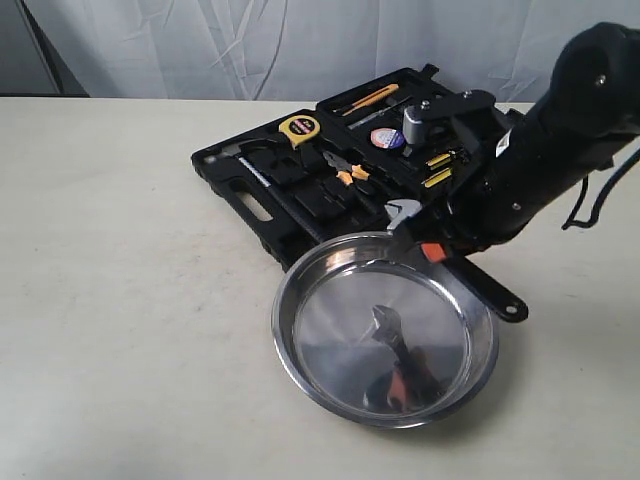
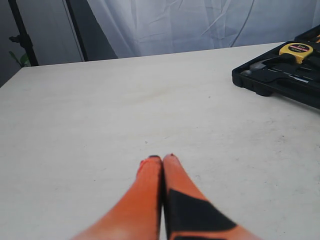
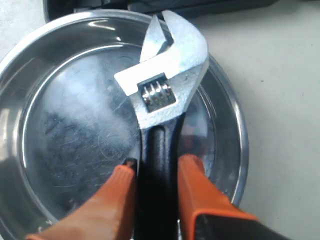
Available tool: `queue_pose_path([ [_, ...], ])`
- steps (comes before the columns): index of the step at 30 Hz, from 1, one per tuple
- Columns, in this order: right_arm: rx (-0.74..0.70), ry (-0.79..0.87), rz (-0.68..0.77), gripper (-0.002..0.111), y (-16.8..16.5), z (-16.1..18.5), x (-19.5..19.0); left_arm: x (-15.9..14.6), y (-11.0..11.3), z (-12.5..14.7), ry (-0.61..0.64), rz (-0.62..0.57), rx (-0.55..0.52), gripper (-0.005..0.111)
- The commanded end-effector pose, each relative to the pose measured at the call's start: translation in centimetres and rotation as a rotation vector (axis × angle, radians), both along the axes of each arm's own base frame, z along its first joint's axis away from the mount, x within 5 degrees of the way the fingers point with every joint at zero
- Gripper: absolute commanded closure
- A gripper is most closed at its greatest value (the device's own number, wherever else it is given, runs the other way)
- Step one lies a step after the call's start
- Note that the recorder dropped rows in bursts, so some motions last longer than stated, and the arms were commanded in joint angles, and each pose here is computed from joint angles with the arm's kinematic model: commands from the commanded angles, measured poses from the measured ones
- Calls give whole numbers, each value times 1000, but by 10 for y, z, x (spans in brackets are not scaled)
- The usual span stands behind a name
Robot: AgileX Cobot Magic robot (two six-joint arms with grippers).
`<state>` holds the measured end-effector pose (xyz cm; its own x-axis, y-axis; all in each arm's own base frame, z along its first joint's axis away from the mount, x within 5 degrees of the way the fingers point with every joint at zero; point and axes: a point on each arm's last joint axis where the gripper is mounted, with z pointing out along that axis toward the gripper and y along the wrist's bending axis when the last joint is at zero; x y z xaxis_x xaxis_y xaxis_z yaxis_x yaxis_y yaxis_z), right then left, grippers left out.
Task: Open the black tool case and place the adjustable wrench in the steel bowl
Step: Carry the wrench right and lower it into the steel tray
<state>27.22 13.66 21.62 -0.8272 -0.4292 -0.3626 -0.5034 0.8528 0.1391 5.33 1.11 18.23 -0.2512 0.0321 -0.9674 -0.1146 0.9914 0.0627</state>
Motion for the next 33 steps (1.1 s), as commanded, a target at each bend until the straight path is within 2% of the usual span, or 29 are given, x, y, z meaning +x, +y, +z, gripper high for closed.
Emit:
queue_pose_path([
  [1,55,-49,-21,109,1,-8,0,0,0,2,-16,1,4,107],
  [6,110,-18,-30,109,10,-27,8,0,0,2,-16,1,4,107],
  [14,99,58,37,109,17,-73,16,0,0,2,-16,1,4,107],
  [20,120,9,109,109,21,-76,19,0,0,2,-16,1,4,107],
  [23,96,-44,213,109,30,-77,17,0,0,2,-16,1,4,107],
  [29,69,20,225,109,42,-108,12,0,0,2,-16,1,4,107],
  [33,52,6,228,109,41,-113,14,0,0,2,-16,1,4,107],
])
